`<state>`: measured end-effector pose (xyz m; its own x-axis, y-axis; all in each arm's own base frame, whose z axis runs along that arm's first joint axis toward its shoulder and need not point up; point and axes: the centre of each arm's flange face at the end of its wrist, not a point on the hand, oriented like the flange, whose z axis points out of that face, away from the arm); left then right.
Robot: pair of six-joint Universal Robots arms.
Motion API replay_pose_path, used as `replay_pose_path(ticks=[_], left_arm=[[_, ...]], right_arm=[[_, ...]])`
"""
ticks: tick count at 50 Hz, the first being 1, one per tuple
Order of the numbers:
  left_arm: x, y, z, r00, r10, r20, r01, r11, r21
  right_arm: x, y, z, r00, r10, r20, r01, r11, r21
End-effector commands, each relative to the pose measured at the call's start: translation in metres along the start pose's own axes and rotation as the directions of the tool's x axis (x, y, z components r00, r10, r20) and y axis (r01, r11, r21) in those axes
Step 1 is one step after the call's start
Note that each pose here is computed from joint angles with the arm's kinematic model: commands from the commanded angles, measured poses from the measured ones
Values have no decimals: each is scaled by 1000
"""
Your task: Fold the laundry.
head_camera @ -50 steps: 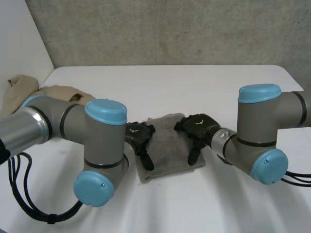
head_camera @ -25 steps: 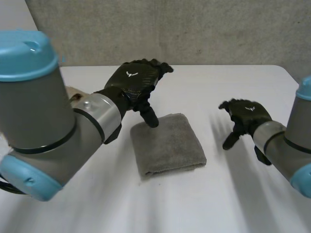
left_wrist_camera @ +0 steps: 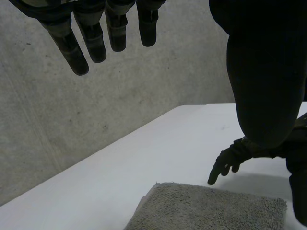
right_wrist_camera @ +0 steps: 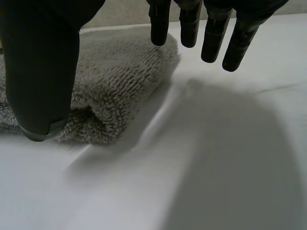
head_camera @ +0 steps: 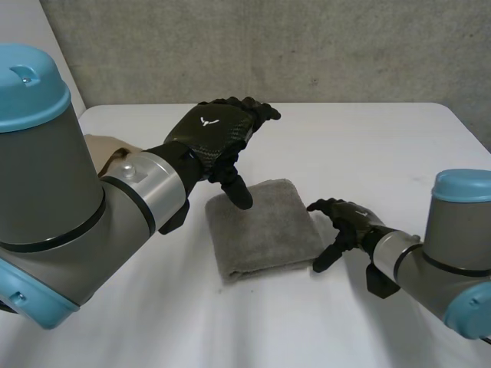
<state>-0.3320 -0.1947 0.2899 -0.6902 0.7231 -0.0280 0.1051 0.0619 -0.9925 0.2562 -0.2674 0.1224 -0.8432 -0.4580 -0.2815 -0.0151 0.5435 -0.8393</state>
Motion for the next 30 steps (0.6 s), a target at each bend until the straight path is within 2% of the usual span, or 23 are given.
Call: replay_pose_path(ticks=[1,16,30], left_arm=[[-1,1,1,1000,-2,2,2,1000,-4],[-6,2,2,1000,-8,17,8,1000,-7],[-6,6,2,1000,-9,16,10,1000,-18]], right_arm=[[-8,5,14,1000,19,25,-19,1000,2],[-19,15,24,999,14,45,-14,1000,3],[-16,4,32,1000,-12,25,11,998,67]])
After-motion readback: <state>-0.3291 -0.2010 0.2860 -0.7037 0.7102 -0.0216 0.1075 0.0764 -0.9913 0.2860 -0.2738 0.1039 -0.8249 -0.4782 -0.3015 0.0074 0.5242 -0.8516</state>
